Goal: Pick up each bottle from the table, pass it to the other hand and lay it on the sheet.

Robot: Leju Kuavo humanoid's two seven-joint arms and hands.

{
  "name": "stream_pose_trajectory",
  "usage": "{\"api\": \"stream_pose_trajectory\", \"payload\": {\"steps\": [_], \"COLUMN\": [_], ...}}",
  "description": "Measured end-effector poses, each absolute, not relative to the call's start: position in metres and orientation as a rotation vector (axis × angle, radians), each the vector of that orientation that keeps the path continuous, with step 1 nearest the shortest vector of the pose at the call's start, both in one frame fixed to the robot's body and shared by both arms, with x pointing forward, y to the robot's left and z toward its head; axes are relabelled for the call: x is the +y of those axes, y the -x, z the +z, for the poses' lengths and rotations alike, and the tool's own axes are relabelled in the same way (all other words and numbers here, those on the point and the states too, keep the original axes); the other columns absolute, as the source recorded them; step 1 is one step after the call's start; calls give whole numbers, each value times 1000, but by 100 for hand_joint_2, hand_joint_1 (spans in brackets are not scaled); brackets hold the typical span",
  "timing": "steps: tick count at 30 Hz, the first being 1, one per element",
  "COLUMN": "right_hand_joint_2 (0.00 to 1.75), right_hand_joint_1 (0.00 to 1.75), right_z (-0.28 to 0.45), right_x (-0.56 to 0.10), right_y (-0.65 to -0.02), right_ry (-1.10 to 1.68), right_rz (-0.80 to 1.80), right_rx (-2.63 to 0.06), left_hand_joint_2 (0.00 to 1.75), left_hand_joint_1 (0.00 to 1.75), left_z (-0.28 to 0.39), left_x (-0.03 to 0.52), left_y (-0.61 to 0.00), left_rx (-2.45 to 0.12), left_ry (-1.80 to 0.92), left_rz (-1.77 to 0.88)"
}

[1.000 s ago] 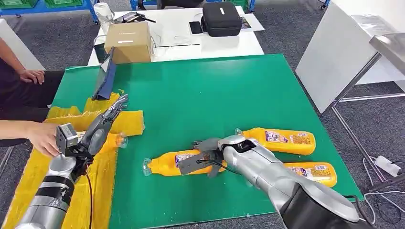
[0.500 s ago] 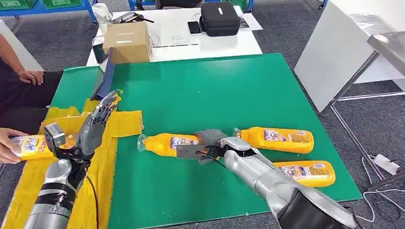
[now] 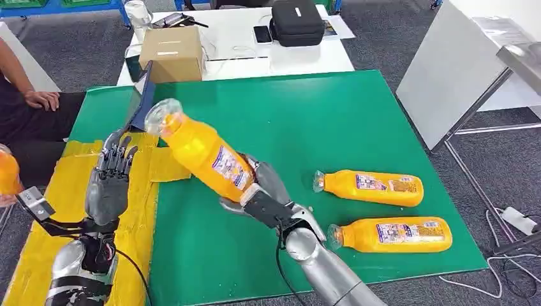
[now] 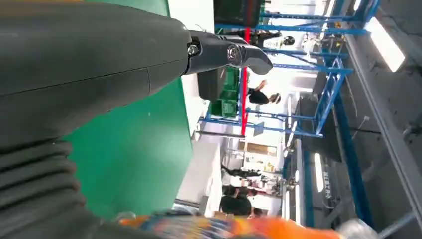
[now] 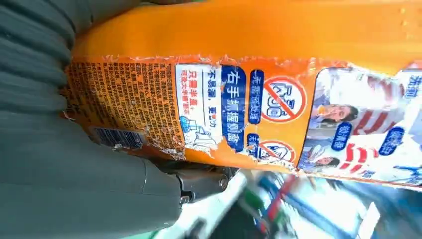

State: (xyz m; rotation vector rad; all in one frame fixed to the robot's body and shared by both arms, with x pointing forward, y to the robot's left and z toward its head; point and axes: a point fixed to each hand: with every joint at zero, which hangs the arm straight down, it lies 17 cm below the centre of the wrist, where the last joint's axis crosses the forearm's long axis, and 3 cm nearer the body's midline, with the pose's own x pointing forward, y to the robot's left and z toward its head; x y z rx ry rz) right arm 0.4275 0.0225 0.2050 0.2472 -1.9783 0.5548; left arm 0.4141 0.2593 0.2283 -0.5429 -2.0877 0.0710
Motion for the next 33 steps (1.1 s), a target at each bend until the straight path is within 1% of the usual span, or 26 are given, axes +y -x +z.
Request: {"api": "stream_pose_trajectory", "payload": {"steps": [3, 5, 11, 17, 22, 25, 26, 33], "right_hand_joint_2": [175, 175, 175, 175, 175, 175, 175, 175], "right_hand_joint_1": [175, 175, 175, 175, 175, 175, 175, 175], "right_z": [232, 242, 248, 234, 234, 212, 208, 188], "right_x": [10, 10, 17, 32, 33, 42, 43, 75], "right_y": [-413, -405, -397, -397, -397, -401, -403, -386], "right_ry": [-252, -249, -238, -244, -245, -231, -225, -228], "right_rz": [454, 431, 441, 515, 517, 570, 582, 744], "right_rx": [-2073, -2102, -2105, -2045, -2045, -1980, -1967, -1929], "left_hand_joint_2": [175, 175, 175, 175, 175, 175, 175, 175], "left_hand_joint_1": [0, 0, 0, 0, 0, 0, 0, 0], "left_z": [234, 238, 248, 259, 259, 278, 280, 279], "left_x": [254, 248, 223, 186, 185, 143, 139, 128], "left_y": [-413, -411, -403, -382, -382, -352, -348, -346], "left_rx": [-2106, -2117, -2122, -2127, -2128, -2148, -2149, -2134], "left_ry": [475, 463, 530, 648, 652, 793, 810, 819], "left_rz": [67, 63, 40, -41, -43, -123, -133, -155]}}
